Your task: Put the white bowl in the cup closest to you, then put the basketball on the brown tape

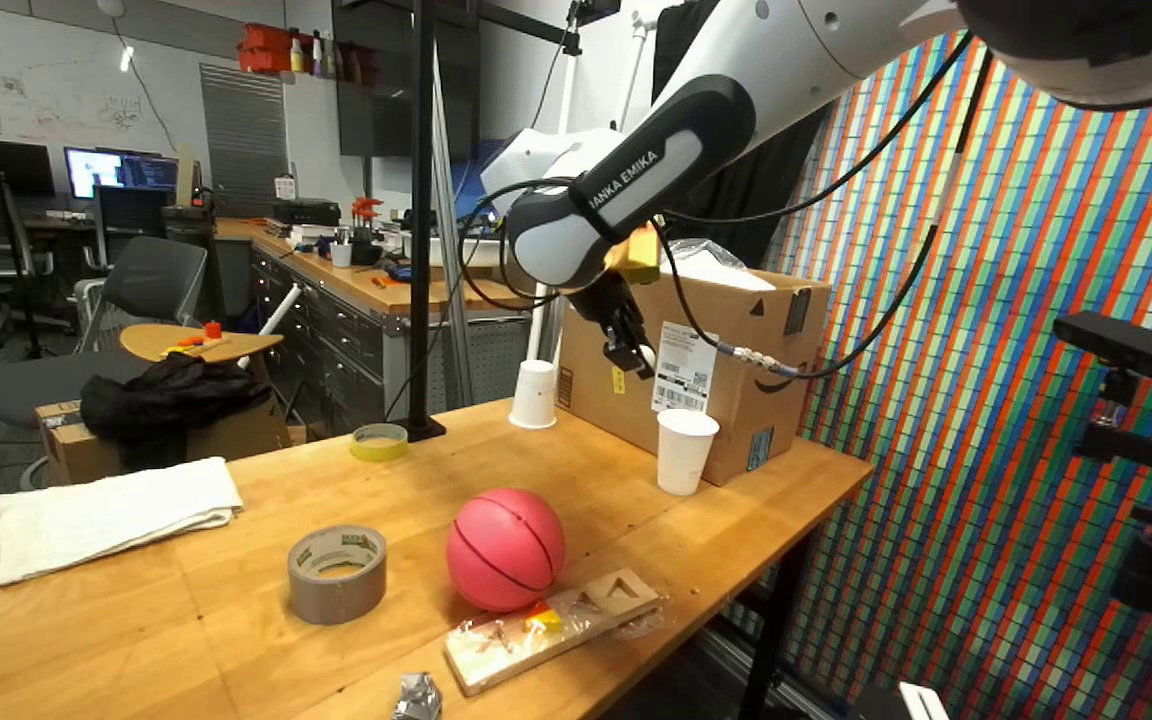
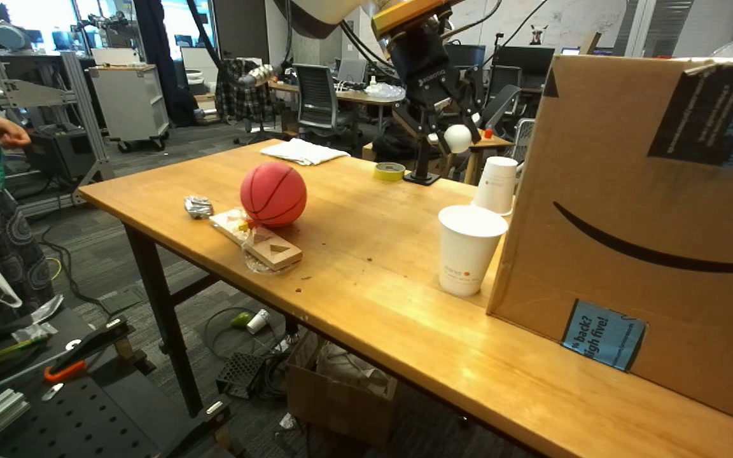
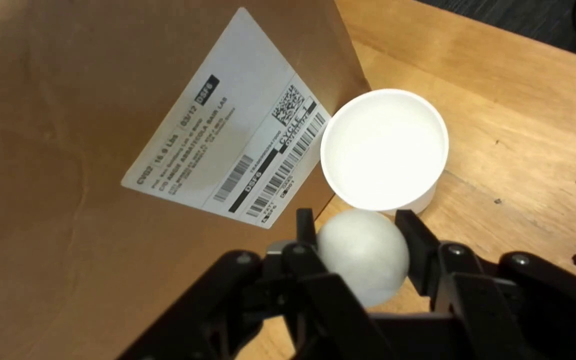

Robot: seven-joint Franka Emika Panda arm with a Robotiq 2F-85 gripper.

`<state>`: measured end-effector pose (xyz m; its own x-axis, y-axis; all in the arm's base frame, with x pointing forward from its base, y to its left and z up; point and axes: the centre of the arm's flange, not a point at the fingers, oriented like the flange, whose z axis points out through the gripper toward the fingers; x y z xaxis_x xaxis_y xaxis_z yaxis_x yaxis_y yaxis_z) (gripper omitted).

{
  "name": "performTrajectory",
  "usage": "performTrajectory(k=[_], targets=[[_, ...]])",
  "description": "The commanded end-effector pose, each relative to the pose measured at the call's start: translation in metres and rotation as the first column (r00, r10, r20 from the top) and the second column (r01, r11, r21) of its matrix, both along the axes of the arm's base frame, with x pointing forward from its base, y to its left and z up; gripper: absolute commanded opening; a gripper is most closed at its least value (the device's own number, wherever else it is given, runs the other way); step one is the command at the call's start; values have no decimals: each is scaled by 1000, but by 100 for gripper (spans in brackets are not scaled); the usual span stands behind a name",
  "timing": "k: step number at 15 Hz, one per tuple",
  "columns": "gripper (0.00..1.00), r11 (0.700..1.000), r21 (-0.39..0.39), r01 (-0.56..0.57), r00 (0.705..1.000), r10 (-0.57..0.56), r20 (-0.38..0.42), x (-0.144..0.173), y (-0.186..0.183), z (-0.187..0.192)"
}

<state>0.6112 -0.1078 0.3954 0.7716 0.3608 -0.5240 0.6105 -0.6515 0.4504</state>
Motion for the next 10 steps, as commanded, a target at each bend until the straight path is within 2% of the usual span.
performTrajectory(k=[1,10], targets=[[20,999,-40,-5,999,3,-52,-18,-10,-4],[20,998,-55,21,994,-26,-103,-26,-22,-15]])
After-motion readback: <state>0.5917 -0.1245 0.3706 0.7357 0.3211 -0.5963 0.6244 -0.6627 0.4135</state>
